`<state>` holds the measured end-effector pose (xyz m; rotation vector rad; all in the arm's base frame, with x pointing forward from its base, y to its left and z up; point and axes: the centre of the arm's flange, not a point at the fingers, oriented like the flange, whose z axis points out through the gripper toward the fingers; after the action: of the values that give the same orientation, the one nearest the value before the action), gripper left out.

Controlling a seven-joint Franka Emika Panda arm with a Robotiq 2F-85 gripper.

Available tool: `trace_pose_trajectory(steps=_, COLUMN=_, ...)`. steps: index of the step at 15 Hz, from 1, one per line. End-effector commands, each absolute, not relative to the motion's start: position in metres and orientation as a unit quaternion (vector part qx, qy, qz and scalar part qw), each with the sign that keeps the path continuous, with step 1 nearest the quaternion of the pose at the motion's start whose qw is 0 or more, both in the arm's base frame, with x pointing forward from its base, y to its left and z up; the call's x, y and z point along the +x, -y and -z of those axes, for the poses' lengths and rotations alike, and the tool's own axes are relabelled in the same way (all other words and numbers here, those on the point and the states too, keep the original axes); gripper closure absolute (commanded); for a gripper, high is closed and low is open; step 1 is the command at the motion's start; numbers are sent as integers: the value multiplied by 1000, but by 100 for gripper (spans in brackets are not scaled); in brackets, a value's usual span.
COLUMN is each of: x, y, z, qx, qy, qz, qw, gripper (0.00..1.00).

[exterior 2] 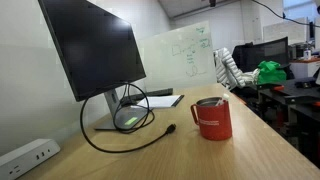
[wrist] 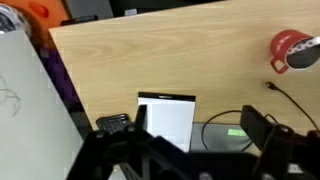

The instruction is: Move the mug cup to the right

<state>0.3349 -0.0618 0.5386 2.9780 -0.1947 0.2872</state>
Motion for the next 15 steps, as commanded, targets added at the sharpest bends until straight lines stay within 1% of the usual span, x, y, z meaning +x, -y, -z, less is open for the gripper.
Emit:
trace_pose_trajectory(steps=1, x=335, y=62, z=-539, qx=991, qy=65, qz=-96, qw=72, gripper=0)
trace_pose_trajectory(steps=6, x=335, y=62, z=-539, qx=991, qy=65, qz=-96, qw=72, gripper=0)
trace_pose_trajectory(steps=8, x=347, y=57, z=-524, qx=994, qy=46, qz=-82, qw=62, gripper=0)
trace_pose_trajectory(steps=11, x=372, y=35, z=-485, qx=999, qy=17, qz=-14, qw=32, gripper=0)
trace_pose_trajectory(steps=15, x=388, y=-7, z=-415, qx=999, qy=17, qz=39, qw=-33, gripper=0)
